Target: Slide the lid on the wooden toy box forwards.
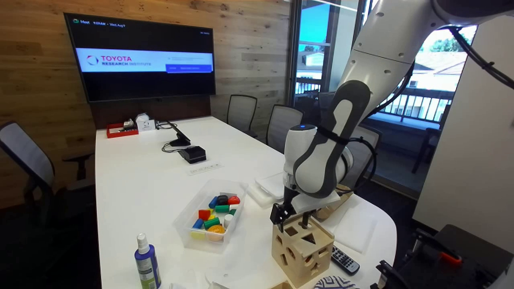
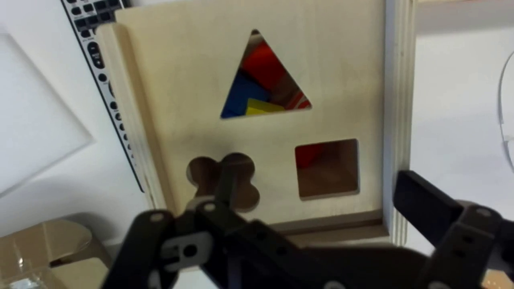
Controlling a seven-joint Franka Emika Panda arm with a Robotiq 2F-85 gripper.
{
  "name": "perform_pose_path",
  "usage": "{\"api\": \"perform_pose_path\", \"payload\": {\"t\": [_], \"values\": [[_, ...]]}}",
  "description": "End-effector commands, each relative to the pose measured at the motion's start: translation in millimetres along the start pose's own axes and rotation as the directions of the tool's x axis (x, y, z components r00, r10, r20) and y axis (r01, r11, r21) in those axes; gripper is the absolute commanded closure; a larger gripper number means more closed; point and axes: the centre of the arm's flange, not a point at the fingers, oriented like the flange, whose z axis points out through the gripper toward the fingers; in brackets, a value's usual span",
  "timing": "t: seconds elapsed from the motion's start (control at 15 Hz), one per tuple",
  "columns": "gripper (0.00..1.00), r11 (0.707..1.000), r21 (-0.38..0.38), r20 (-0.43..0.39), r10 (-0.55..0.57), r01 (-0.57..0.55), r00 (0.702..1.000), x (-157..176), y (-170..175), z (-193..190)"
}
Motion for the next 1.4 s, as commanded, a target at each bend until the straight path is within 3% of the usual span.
{"api": "perform_pose_path", "payload": {"t": [0.0, 0.53, 1.33], "values": [[0.0, 0.999, 0.025, -0.033, 0.03, -0.03, 0.999, 4.6, 10.3, 5.5], [0.0, 0.991, 0.112, -0.129, 0.082, -0.068, 0.988, 1.5, 31.3, -2.1], [0.0, 0.989, 0.066, -0.074, 0.136, -0.131, 0.988, 3.2, 36.4, 17.7]]}}
